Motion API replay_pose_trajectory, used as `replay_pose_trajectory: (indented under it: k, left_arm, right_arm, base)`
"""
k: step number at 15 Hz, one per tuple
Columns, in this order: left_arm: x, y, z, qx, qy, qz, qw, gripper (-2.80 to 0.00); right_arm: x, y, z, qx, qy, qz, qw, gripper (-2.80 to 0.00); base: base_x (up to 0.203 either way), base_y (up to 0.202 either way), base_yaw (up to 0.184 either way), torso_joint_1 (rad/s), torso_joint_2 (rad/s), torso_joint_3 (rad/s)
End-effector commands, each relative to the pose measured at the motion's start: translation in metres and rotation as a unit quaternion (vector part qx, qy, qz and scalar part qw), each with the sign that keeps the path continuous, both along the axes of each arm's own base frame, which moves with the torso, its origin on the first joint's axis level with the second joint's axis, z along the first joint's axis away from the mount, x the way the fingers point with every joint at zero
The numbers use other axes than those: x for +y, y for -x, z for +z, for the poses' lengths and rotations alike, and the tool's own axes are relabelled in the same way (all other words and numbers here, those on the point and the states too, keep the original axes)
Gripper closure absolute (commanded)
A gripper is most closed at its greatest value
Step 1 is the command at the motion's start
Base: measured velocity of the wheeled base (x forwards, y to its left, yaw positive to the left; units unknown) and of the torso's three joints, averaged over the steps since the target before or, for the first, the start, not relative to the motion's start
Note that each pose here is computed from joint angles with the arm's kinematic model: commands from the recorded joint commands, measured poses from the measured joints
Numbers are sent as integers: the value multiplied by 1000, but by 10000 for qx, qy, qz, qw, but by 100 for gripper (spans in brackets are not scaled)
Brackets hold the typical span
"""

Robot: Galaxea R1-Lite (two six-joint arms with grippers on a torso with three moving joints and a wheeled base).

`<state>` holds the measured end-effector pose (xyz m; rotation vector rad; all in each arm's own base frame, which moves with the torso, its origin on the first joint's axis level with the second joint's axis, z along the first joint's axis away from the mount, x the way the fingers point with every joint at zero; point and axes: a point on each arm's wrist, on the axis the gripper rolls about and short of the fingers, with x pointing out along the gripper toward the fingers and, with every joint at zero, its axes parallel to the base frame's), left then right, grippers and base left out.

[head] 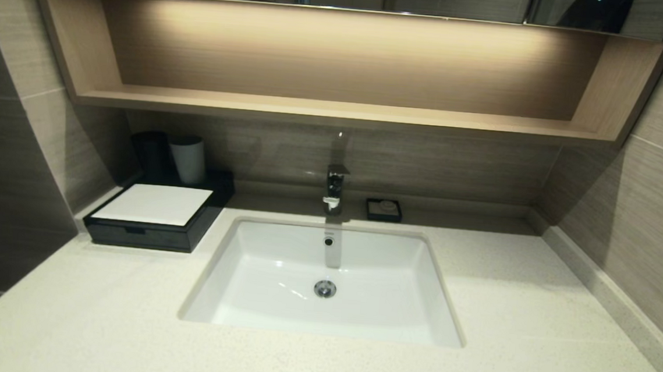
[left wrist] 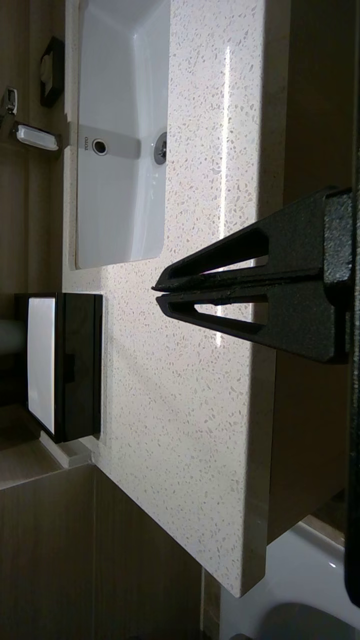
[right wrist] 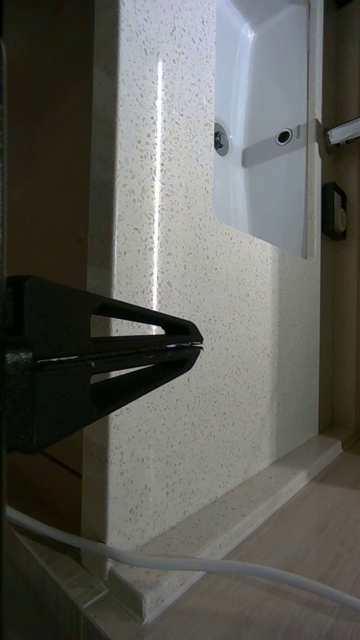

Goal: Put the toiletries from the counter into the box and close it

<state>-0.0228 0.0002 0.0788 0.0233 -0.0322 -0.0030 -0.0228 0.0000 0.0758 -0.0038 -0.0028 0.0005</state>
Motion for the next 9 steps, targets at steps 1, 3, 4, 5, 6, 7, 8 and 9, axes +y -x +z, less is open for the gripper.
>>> replay_pose_trajectory:
  k: [1, 3, 4, 5, 6, 7, 8, 9]
  left_arm:
    - [0, -1, -6, 98, 1, 1, 10000, 0]
    - [0, -1, -5, 92, 1, 1, 10000, 0]
    - [0, -1, -5, 94, -6, 2, 10000, 0]
    - [0, -1, -5, 93, -6, 2, 10000, 0]
    - [0, -1, -6, 97, -2, 1, 10000, 0]
    - [0, -1, -6, 96, -4, 2, 10000, 0]
    - [0, -1, -5, 92, -6, 2, 10000, 0]
    - [0, -1, -5, 92, 1, 1, 10000, 0]
  right_arm:
    - [0, 0, 0, -2, 12, -3, 10000, 0]
    - [0, 0, 0, -2, -3, -3, 10000, 0]
    - [0, 0, 0, 1, 4, -3, 10000, 0]
    - [0, 0, 0, -2, 4, -3, 10000, 0]
    - [0, 0, 0, 6, -4, -3, 10000, 0]
    - [0, 0, 0, 6, 0, -3, 10000, 0]
    - [0, 0, 0, 5, -3, -3, 10000, 0]
    - [0, 0, 0, -1, 4, -3, 10000, 0]
  base:
    - [0, 0, 0, 0, 0, 0]
    - [0, 0, 0, 0, 0, 0]
    - [0, 0, 0, 0, 0, 0]
    - [0, 0, 0, 0, 0, 0]
    - [0, 0, 0, 0, 0, 0]
    - [0, 0, 0, 0, 0, 0]
    - [0, 0, 0, 0, 0, 0]
    - [0, 0, 0, 0, 0, 0]
